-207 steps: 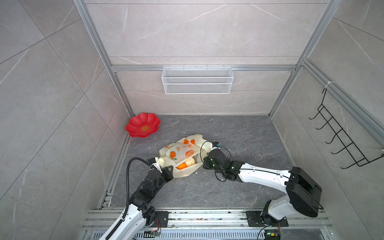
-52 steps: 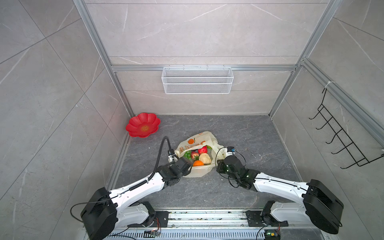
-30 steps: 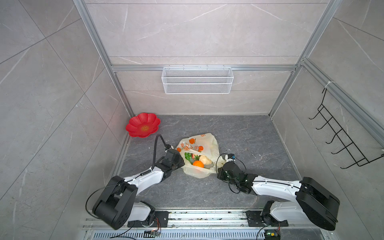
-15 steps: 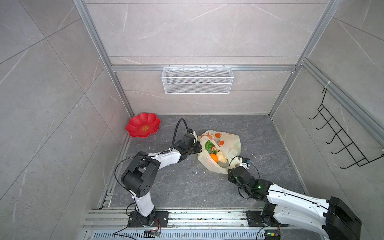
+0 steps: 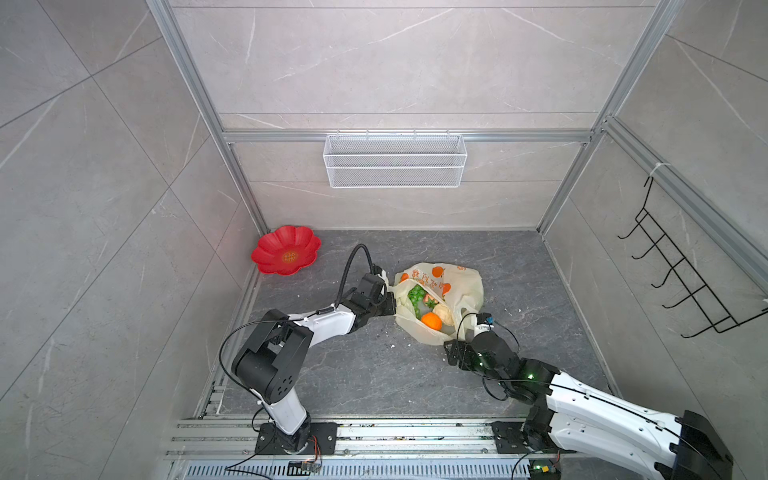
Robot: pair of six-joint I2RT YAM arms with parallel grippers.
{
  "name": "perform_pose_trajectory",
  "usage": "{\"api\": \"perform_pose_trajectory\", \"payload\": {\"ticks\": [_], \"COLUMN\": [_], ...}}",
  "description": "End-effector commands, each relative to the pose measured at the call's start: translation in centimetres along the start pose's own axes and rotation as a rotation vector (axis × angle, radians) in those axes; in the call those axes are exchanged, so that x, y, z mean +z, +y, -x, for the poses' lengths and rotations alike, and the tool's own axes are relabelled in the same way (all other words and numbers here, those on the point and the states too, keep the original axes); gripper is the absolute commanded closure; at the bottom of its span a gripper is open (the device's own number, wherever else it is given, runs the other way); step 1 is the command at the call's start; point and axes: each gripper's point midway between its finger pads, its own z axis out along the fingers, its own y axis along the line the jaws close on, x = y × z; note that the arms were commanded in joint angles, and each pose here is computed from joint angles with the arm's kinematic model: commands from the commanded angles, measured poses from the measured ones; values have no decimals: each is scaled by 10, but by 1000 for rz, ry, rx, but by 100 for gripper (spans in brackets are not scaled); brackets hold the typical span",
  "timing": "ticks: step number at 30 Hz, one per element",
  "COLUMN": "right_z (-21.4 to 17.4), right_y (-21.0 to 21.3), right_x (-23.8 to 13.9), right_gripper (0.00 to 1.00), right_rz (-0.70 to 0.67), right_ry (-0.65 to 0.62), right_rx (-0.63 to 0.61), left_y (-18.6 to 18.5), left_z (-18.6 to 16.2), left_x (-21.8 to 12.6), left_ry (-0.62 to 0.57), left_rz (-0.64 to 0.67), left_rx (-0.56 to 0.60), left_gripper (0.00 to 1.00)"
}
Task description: Take the fake fruits out of the plastic bag
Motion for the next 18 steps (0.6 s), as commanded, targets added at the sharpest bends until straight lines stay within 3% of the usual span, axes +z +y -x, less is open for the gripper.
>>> {"api": "perform_pose_trajectory", "payload": {"ticks": [1, 5, 13, 16, 18], "right_z": [-4, 8, 38, 47, 53], "right_y": [1, -13, -27, -21, -17], "right_x": [-12, -35, -70, -75, -77], "right_gripper": [9, 8, 7, 7, 7], "right_rz": [30, -52, -182, -188, -190], "right_ry": [16, -13, -68, -73, -82], "right_rx": [-64, -71, -117, -154, -166], "left_y": [-19, -32, -33, -31, -33], "left_z": [13, 7, 4, 4, 6], "left_x": [-10, -11, -13, -18, -27], "left_ry": [-61, -69, -90, -88, -87], "left_rz": [-32, -13, 17, 27, 25], "left_rx": [84, 152, 161, 148, 154], "left_gripper": [87, 86, 84, 77, 63]}}
